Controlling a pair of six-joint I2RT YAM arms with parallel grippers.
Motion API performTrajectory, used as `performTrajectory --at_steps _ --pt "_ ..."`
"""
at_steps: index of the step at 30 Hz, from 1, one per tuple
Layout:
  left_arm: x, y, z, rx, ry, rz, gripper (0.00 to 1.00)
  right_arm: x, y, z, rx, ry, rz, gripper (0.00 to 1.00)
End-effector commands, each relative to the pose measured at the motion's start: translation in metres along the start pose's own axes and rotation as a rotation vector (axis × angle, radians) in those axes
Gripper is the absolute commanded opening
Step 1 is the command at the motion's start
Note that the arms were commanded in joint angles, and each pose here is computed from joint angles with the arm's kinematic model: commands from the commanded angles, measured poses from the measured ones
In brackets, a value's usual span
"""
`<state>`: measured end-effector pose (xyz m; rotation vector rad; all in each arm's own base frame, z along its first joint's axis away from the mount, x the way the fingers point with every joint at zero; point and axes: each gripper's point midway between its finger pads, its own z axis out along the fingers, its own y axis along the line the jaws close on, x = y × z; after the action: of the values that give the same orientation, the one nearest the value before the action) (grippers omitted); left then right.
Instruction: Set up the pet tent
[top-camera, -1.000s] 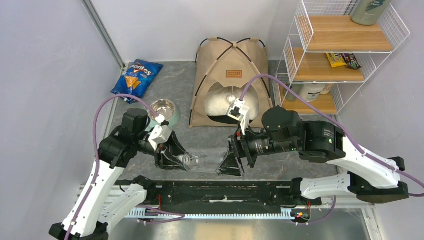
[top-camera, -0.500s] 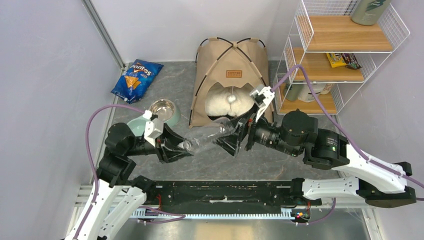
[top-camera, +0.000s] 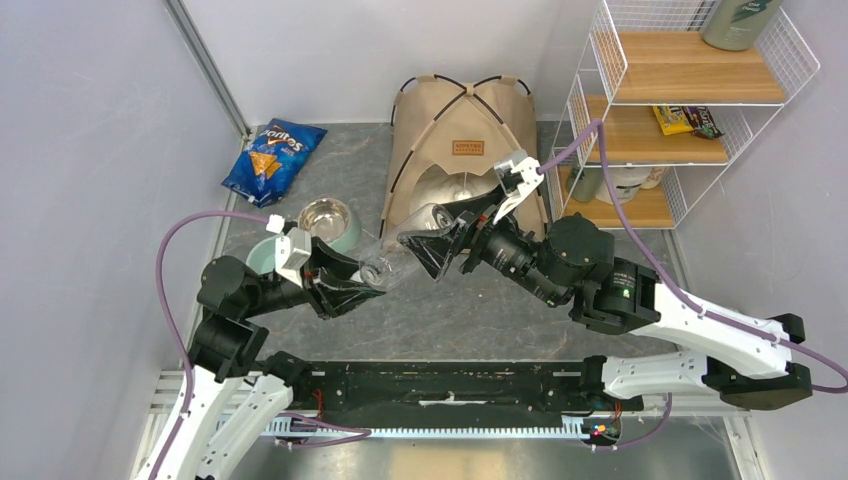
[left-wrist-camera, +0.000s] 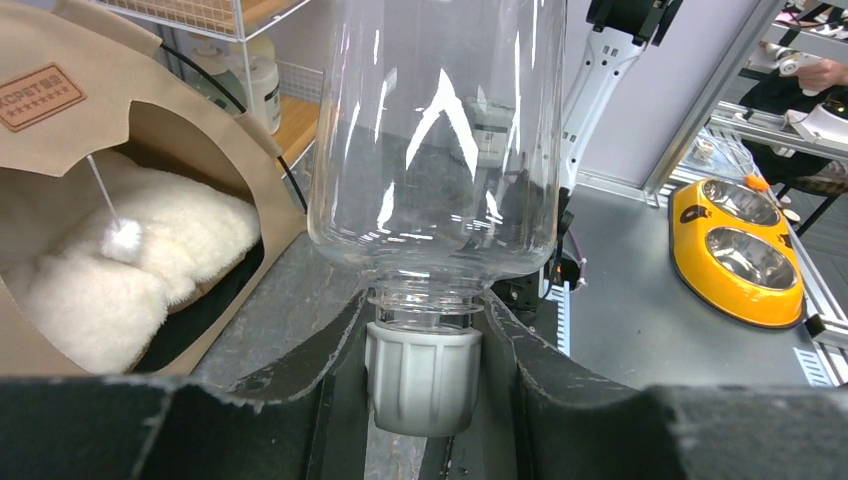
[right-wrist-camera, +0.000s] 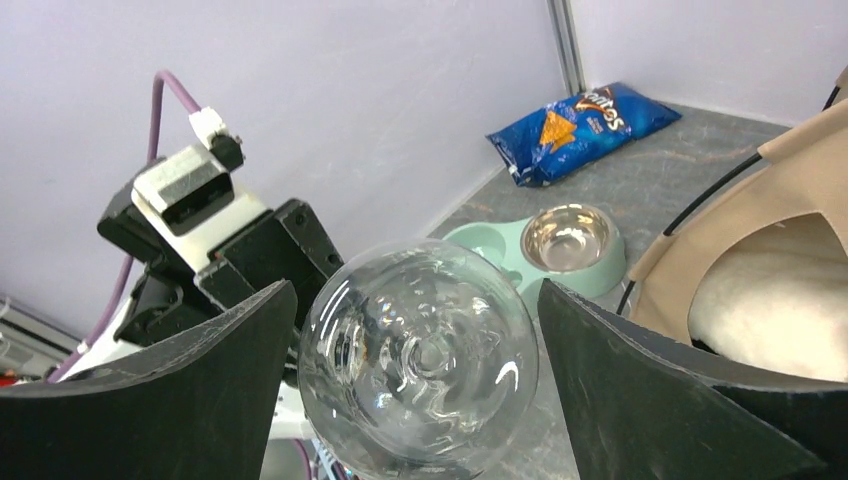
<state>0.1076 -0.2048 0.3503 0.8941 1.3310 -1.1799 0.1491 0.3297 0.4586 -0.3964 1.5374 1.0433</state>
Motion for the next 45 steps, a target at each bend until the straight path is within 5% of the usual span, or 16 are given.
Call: performTrajectory --at_steps 1,10,16,26,27,30,32,33,40,45 --pt "-0.012 0.002 -0.002 -0.039 -0.052 0.016 0.02 -0.028 0.005 0.001 -0.003 -0.120 0.086 0.97" --pt "-0.021 0.012 -0.002 -0.102 -0.106 0.020 0.02 -0.015 -0.006 0.011 0.040 -0.182 0.210 0.97" --pt "-0.012 0.014 -0.003 -0.109 -0.079 0.006 0.02 -0.021 -0.008 0.015 0.052 -0.244 0.242 0.85" --pt "-0.003 0.023 -0.004 -0.155 -0.041 -0.021 0.02 -0.022 -0.009 0.025 0.077 -0.243 0.162 0.42" --pt "-0.003 0.024 -0.005 -0.166 -0.038 -0.024 0.09 -0.021 -0.010 0.027 0.086 -0.241 0.150 0.41" --pt "-0.002 0.031 -0.011 -0.238 -0.026 -0.034 0.50 -0.020 -0.010 0.035 0.095 -0.240 0.104 0.40" --pt "-0.001 0.042 -0.023 -0.356 -0.013 -0.052 0.63 -0.021 -0.010 0.041 0.108 -0.243 0.068 0.40" --pt "0.000 0.051 -0.032 -0.446 -0.004 -0.067 0.77 -0.020 -0.010 0.045 0.116 -0.240 0.047 0.40" --pt "0.010 0.107 -0.160 -1.286 0.045 -0.168 0.82 -0.002 -0.003 0.089 0.125 -0.213 -0.150 0.43" --pt "-0.003 0.099 -0.199 -1.455 -0.011 -0.142 0.81 0.040 0.002 0.141 0.113 -0.162 -0.290 0.46"
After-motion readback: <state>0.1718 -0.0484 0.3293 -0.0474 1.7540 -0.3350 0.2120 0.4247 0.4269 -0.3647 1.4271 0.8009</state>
